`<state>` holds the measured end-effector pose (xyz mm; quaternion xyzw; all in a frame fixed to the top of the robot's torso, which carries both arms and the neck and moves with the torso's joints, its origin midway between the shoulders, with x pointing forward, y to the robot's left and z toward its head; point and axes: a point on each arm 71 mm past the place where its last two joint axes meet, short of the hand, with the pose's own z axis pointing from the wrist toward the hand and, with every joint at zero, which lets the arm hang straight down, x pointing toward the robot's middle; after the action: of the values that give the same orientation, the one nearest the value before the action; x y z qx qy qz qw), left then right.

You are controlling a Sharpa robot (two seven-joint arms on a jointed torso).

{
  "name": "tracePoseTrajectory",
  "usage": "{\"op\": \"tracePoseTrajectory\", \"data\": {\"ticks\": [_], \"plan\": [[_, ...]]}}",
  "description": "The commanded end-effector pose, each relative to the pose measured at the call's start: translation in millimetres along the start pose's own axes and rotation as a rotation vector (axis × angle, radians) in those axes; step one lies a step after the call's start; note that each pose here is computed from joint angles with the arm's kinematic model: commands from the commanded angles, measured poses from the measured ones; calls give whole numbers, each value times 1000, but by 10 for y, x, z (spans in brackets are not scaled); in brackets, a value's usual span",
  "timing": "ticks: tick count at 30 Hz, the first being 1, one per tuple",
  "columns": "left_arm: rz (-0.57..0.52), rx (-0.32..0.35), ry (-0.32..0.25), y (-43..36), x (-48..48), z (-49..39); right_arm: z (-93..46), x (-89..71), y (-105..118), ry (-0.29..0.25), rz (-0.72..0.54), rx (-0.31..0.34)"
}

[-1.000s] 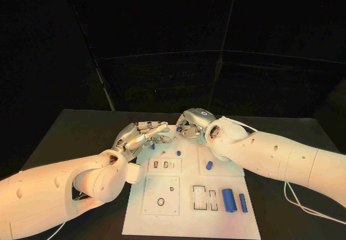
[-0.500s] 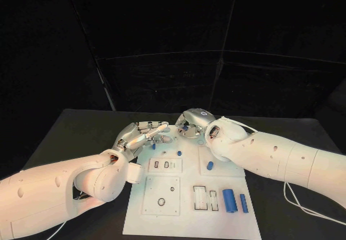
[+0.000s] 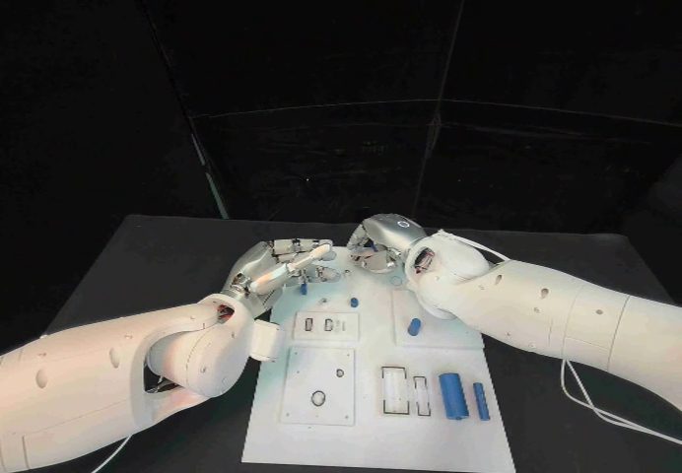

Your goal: Assemble the parts on the task board

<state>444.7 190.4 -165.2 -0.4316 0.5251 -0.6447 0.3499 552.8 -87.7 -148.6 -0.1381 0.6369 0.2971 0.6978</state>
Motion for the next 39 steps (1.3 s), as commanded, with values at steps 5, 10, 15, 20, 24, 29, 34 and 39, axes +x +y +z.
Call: {"op": "tracePoseTrajectory", "data": {"ticks": [5, 10, 15, 20, 24, 29, 34, 39], "plan": [[2, 9, 13, -14, 10, 5, -8, -33, -16, -23, -2, -1], [2, 9, 13, -14, 9, 6, -21, -66, -8, -63, 0, -19], [3, 9, 12, -14, 5, 5, -47, -98, -11, -95, 7, -31], [3, 9, 11, -15, 0, 6, -75, -151, -28, -120, 14, -36], [4, 10, 10, -15, -5, 6, -71, -271, -55, -148, 27, -25], [5, 9, 7, -17, -17, 2, -122, -409, -192, -150, 24, 15], [6, 10, 4, -19, -29, 0, -178, -491, -331, -129, 3, 52], [7, 10, 3, -19, -34, 1, -207, -516, -425, -96, -23, 83]]}}
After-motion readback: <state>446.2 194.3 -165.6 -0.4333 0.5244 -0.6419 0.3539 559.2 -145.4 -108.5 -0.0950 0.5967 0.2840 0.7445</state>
